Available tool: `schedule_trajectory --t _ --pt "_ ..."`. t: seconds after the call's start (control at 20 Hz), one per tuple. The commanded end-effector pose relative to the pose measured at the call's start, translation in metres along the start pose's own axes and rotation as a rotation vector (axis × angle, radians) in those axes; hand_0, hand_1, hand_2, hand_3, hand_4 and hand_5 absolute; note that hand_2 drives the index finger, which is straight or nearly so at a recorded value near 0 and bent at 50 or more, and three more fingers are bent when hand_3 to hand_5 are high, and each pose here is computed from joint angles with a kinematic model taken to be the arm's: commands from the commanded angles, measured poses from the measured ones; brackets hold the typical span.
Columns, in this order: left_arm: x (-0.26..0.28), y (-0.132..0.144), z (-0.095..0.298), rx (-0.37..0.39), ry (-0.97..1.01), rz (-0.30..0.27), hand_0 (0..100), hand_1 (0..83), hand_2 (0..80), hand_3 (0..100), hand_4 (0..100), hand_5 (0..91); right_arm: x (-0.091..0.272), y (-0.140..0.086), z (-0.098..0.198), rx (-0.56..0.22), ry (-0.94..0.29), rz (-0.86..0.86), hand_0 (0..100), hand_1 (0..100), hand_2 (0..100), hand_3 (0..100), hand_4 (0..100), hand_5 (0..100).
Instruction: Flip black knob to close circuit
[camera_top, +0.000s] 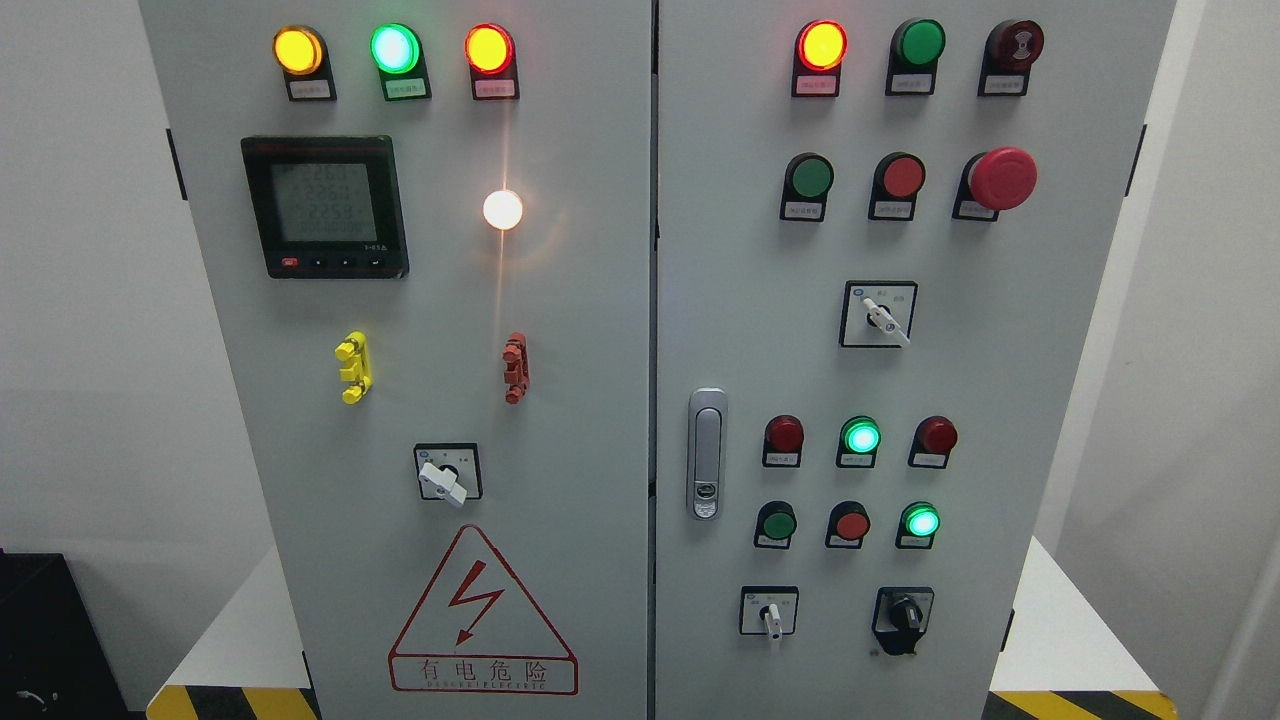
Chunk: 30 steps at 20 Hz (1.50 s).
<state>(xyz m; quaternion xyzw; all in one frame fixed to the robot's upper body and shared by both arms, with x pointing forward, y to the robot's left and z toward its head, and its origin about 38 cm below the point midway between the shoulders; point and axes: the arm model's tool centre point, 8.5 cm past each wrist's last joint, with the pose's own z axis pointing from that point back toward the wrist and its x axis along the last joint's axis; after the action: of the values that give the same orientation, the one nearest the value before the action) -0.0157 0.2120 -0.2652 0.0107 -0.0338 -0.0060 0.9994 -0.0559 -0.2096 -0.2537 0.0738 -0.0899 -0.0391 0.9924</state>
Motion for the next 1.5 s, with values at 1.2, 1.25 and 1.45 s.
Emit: schedule_trajectory --t 1.2,1.25,1.45 --pt "0.000 0.000 0.000 0.001 0.000 0.000 12 55.6 0.0 0 0 0.0 0.120 -0.011 0.005 0.007 -0.258 0.111 0 19 0 4 1 0" --pt "0.000 0.000 0.000 0.001 0.000 0.000 12 55.6 0.0 0 0 0.0 0.133 -0.018 0.009 -0.016 -0.285 0.146 0 19 0 9 7 0" --pt "0.000 0.000 0.000 0.001 0.000 0.000 12 55.6 0.0 0 0 0.0 0.195 -0.032 0.028 -0.125 -0.426 0.285 0 18 12 29 26 5"
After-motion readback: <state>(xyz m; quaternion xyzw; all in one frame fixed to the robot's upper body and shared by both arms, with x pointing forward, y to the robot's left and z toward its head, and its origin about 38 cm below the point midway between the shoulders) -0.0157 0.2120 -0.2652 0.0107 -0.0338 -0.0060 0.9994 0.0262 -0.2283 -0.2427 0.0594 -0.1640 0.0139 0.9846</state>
